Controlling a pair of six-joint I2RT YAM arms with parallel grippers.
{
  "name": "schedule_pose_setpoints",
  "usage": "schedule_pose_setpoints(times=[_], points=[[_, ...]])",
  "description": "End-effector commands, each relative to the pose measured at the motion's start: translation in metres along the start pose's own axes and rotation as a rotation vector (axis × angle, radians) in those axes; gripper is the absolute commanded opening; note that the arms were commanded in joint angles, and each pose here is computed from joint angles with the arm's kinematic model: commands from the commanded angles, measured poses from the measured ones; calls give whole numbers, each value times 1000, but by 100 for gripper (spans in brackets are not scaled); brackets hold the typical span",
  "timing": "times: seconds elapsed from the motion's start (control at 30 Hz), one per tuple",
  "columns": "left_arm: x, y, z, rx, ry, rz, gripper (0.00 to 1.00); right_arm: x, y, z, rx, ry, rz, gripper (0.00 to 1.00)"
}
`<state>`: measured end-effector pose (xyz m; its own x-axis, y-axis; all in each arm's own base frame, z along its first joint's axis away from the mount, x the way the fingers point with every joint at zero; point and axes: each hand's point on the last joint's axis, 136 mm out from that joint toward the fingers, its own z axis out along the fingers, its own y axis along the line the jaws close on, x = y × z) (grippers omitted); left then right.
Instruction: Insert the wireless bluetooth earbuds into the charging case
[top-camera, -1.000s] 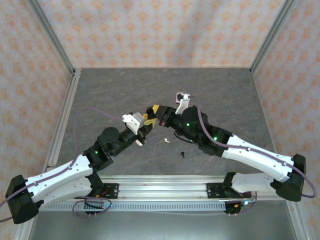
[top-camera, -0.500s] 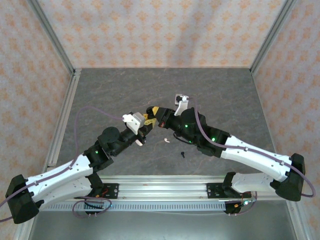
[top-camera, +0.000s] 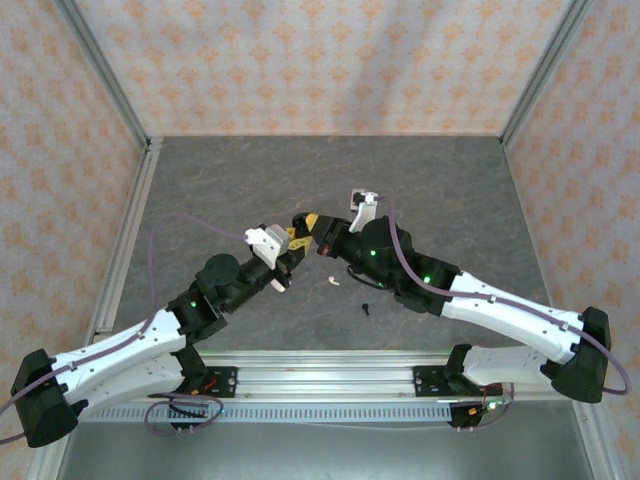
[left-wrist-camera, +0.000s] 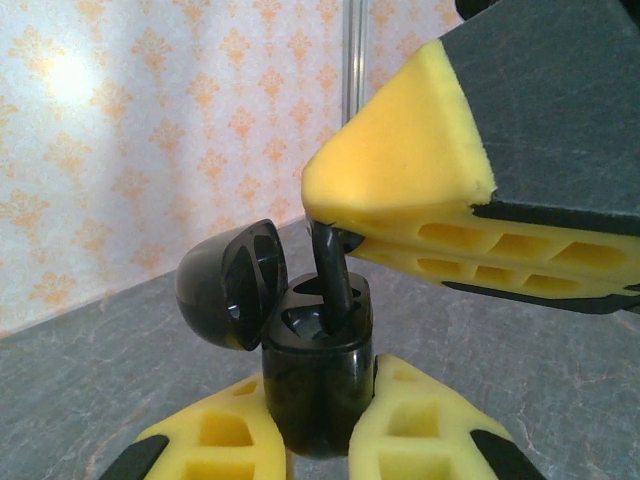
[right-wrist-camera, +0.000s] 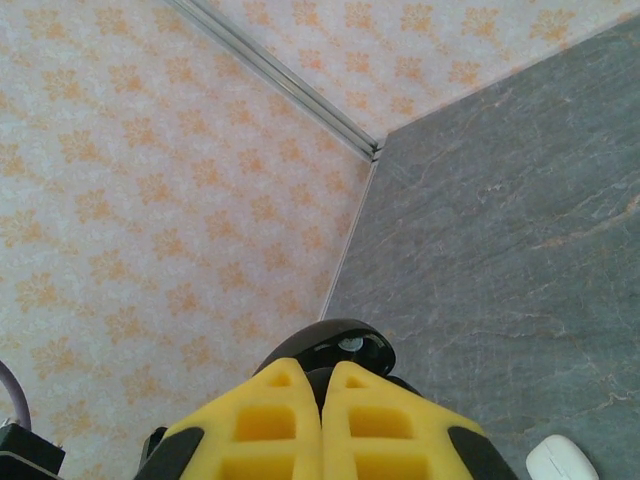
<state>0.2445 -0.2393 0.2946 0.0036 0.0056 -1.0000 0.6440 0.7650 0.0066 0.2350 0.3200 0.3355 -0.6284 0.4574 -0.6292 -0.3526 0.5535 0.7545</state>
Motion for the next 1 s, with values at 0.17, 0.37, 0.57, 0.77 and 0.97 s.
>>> schedule_pose_setpoints(times=[0.17,0.37,0.57,0.77,0.97], points=[[-41,1,1,-6,-109,-24,0,13,-22,-1,114,67,-7,6],[-43,1,2,-7,-112,-23,0,15,-24,-3,122,77,2,7],[-44,1,3,-6,-112,-24,0,15,-25,-6,131,89,8,17],[-41,1,3,-5,-107,-27,0,6,-15,-16,127,93,2,37],[-37,-4,3,19,-90,-20,0,-13,-1,-40,133,100,-48,51]])
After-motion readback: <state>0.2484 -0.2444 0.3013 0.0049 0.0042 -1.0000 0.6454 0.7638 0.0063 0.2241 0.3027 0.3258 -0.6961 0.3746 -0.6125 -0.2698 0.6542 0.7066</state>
